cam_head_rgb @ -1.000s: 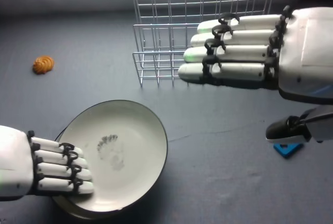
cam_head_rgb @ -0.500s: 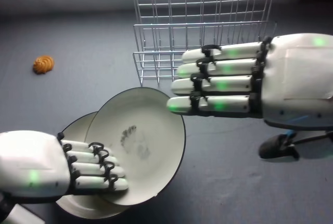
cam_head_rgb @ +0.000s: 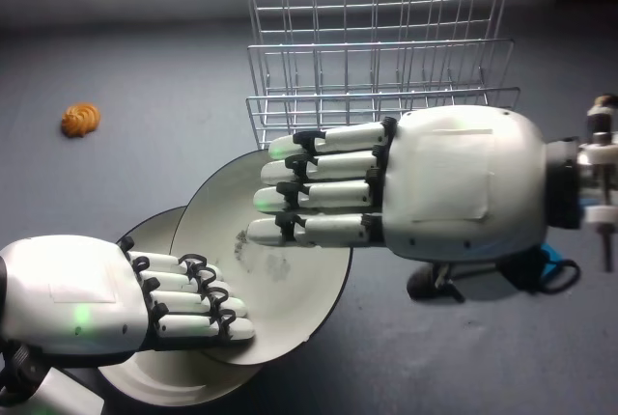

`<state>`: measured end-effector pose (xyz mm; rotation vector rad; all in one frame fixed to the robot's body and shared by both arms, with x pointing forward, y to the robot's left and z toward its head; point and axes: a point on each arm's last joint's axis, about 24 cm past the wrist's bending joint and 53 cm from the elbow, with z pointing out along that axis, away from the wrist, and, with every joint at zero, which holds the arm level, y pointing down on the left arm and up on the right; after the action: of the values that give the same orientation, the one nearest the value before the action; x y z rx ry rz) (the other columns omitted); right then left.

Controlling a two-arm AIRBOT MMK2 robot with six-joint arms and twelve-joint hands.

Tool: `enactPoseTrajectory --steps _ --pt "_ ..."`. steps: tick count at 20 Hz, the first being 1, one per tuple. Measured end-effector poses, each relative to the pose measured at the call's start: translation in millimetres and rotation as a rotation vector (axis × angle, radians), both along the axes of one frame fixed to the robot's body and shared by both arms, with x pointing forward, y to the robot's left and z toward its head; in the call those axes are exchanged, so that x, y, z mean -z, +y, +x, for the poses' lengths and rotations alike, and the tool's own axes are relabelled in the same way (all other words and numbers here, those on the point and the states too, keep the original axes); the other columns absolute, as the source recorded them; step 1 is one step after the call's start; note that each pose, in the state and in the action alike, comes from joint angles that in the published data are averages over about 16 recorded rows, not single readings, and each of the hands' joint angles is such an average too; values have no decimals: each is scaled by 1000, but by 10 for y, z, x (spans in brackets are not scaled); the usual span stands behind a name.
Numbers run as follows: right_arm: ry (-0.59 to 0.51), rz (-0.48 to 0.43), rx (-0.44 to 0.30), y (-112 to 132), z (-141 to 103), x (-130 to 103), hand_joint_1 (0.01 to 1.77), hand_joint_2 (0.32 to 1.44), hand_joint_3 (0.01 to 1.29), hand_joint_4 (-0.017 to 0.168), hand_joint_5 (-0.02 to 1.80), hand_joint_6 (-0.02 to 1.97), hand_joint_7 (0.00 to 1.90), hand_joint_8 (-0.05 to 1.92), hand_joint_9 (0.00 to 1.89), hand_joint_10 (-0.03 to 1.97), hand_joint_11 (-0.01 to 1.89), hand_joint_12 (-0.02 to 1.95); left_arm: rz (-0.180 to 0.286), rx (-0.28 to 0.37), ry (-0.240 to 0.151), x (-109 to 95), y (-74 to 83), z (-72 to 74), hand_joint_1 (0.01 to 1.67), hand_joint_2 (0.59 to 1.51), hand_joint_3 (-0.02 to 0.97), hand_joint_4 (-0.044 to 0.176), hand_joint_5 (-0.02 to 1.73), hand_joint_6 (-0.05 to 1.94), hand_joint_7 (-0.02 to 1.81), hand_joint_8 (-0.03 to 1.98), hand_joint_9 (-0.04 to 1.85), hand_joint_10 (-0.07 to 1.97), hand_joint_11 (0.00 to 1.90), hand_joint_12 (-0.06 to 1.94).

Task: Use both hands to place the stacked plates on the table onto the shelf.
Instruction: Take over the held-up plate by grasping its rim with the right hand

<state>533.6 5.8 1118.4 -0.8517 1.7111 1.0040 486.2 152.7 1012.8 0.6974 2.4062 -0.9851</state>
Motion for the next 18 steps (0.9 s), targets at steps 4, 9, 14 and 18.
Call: enactPoseTrajectory --steps 4,9,14,18 --pt "-14 -40 -9 142 67 212 1064 1004 15 3 30 21 23 15 22 4 22 22 -2 -1 1 -1 -6 1 16 1110 20 -4 -6 -16 -13 -21 9 -6 14 9" --pt "-30 -58 -16 299 136 380 1093 1021 16 3 88 20 60 15 55 4 21 192 -3 0 1 -2 -10 0 16 1112 20 -4 -6 -16 -13 -21 9 -8 14 8" --pt "-43 -44 -28 462 165 425 1105 1044 16 3 217 20 185 14 174 13 34 509 -4 1 1 -3 -14 -2 16 1112 20 -4 -8 -17 -11 -20 8 -11 14 8" --pt "-51 -29 -34 558 177 428 1123 1060 16 2 381 17 355 10 345 21 116 761 -6 0 2 -5 -18 -4 16 1113 20 -4 -9 -16 -8 -18 8 -12 14 9"
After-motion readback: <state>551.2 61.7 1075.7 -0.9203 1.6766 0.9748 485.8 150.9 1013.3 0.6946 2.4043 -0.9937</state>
